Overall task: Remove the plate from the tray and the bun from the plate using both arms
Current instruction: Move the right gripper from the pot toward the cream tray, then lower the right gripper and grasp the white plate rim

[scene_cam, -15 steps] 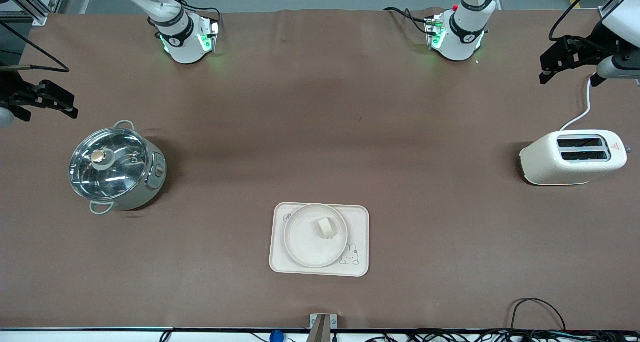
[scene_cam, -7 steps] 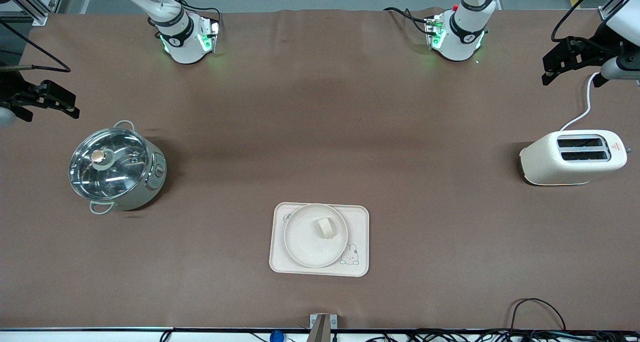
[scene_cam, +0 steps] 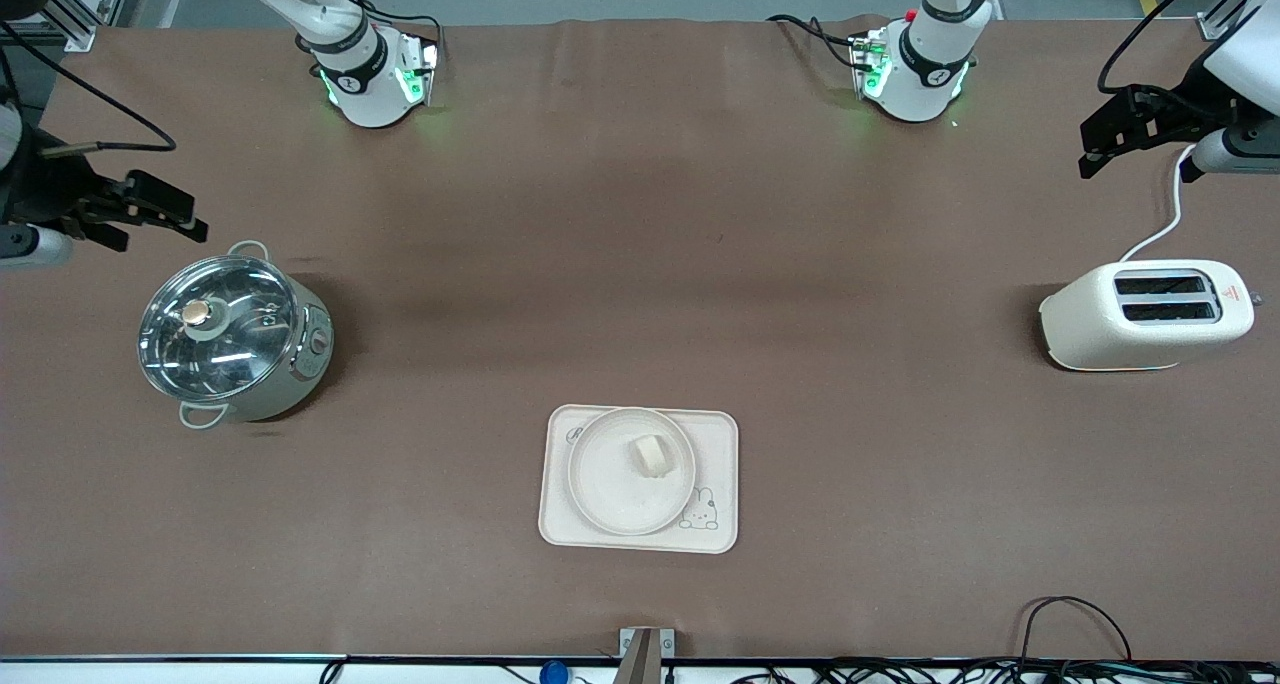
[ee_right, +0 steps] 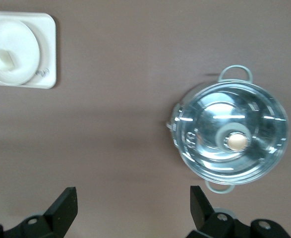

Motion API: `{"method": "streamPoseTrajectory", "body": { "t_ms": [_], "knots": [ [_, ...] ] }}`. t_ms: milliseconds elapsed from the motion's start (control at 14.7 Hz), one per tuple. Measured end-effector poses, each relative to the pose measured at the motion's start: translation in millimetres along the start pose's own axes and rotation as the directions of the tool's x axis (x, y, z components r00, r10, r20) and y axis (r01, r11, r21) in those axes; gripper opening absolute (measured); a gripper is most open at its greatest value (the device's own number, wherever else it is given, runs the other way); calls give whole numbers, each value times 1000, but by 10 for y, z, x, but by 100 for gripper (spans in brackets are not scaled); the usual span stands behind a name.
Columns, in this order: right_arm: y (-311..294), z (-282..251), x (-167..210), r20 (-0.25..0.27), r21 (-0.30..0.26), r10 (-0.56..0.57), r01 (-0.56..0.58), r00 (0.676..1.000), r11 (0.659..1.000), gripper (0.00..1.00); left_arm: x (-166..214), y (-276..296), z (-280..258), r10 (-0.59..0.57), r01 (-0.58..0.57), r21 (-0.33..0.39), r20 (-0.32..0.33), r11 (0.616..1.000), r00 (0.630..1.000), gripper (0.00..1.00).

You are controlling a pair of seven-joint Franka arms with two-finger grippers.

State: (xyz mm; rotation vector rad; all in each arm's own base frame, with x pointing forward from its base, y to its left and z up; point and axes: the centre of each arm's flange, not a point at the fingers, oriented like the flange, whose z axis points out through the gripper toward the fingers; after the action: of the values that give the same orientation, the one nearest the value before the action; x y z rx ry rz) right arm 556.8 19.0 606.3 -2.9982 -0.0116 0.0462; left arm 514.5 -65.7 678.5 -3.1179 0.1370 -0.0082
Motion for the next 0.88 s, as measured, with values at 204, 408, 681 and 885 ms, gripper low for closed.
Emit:
{"method": "streamPoseTrajectory", "body": {
  "t_ms": [204,408,681,885],
  "knots": [
    [-364,287,101,-14,15,65,-65,998,998,100,0,5,-3,1,-1,0,-1,1000,1000,100],
    [-804,641,253,-19,28,121,-120,992,992,100,5,22,5,4,-4,0,1,1000,1000,100],
    [-1376,1344,525,-31,59,122,-120,992,991,100,42,60,12,12,-12,-1,1,1000,1000,100],
    [-1670,1930,744,-61,111,128,-121,990,986,100,51,63,-6,12,-12,-1,-4,1000,1000,100]
  ]
}}
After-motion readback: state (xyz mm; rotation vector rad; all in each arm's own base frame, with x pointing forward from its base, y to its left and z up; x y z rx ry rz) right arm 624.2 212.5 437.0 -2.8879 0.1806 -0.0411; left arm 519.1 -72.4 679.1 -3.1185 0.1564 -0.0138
